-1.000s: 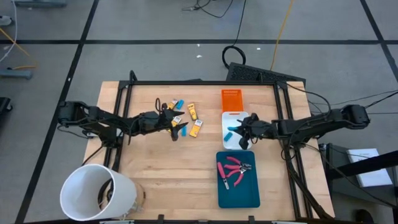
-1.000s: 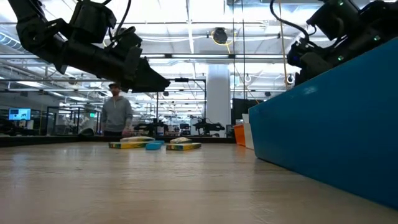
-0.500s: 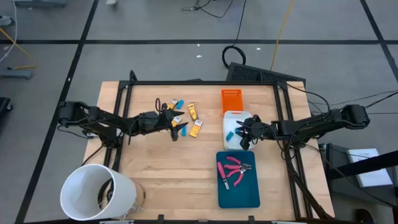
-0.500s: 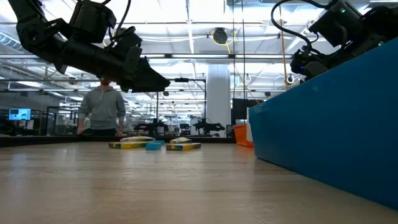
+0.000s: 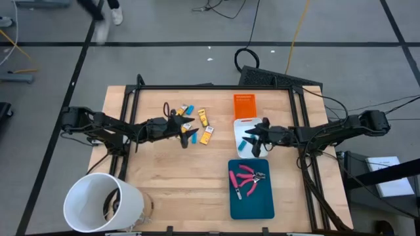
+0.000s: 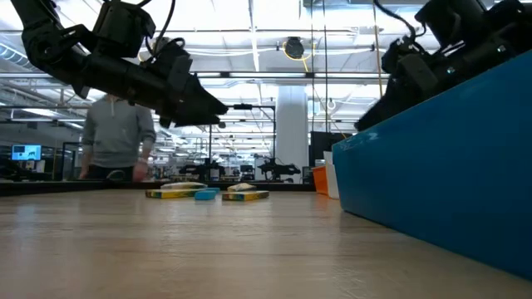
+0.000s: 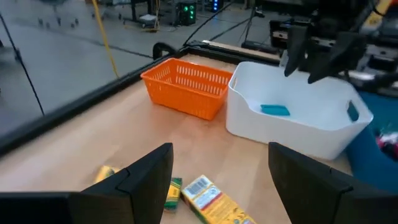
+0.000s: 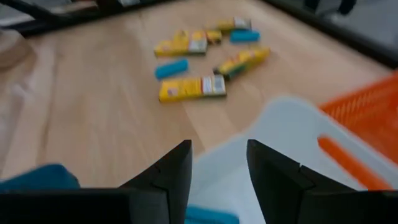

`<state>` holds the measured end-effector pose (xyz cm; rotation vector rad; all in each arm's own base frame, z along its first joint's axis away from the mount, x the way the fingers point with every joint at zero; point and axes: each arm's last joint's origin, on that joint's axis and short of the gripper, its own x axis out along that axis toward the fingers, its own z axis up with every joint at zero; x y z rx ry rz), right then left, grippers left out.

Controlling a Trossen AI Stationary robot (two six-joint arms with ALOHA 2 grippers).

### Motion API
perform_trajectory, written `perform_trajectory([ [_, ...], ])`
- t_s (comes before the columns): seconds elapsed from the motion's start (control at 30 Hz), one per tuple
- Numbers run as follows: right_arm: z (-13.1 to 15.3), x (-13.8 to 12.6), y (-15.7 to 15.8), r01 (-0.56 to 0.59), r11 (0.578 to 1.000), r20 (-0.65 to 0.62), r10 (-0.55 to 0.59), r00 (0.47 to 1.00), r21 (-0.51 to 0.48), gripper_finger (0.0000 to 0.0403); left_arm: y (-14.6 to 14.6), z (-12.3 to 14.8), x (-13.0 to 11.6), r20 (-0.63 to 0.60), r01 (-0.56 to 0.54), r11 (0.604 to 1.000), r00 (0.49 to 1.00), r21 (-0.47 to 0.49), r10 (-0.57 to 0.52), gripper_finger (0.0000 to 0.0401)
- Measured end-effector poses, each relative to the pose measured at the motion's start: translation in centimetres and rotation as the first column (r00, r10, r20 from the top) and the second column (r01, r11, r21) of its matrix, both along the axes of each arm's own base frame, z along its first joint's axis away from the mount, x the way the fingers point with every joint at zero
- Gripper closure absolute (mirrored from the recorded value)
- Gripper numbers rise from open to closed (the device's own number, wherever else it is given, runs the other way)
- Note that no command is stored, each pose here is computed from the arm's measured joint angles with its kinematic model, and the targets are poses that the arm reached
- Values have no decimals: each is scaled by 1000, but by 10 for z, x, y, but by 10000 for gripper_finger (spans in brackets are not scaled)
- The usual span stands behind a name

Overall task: Pick & Place School Supplies
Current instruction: Put the blue eraser into the white bin

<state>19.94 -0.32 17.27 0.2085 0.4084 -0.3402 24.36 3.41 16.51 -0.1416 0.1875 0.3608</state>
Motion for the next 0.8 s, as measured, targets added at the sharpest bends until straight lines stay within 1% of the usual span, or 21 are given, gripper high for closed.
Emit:
perform_trajectory([
  [0.07, 4, 1, 0, -12, 1000, 34, 13, 999, -26, 256, 0, -2, 0, -13, -15, 998, 1000, -62, 14, 135],
  [0.17, 11, 2, 0, -25, 997, 89, 31, 996, -67, 257, -2, -10, 3, -156, -46, 984, 988, -173, 18, 135],
  [0.23, 16, 2, 0, -32, 995, 120, 43, 992, -97, 257, -6, -13, 5, -281, -80, 969, 960, -233, 12, 135],
  [0.3, 20, 2, 0, -37, 991, 144, 55, 988, -127, 258, -12, -12, 7, -391, -127, 954, 920, -270, 12, 135],
  [0.37, 25, 1, 0, -40, 987, 169, 67, 983, -158, 260, -17, -8, 10, -457, -179, 936, 889, -304, 22, 135],
  [0.43, 29, 1, -2, -31, 984, 202, 67, 977, -178, 261, -22, -1, 14, -477, -206, 921, 878, -330, 26, 135],
  [0.5, 34, 0, -3, -16, 984, 236, 59, 970, -180, 261, -26, 5, 20, -489, -236, 912, 871, -337, 45, 135],
  [0.57, 38, -1, -5, -6, 984, 262, 54, 964, -180, 261, -29, 6, 21, -521, -272, 903, 851, -333, 64, 135],
  [0.63, 40, -3, -5, -3, 984, 273, 53, 961, -180, 262, -30, 8, 27, -511, -296, 887, 856, -353, 82, 135],
  [0.7, 42, -3, -5, -1, 984, 286, 54, 957, -180, 261, -30, 5, 29, -522, -330, 868, 847, -371, 99, 135],
  [0.8, 44, -5, -5, 0, 983, 297, 56, 953, -184, 262, -30, -7, 36, -560, -383, 838, 820, -389, 114, 135],
])
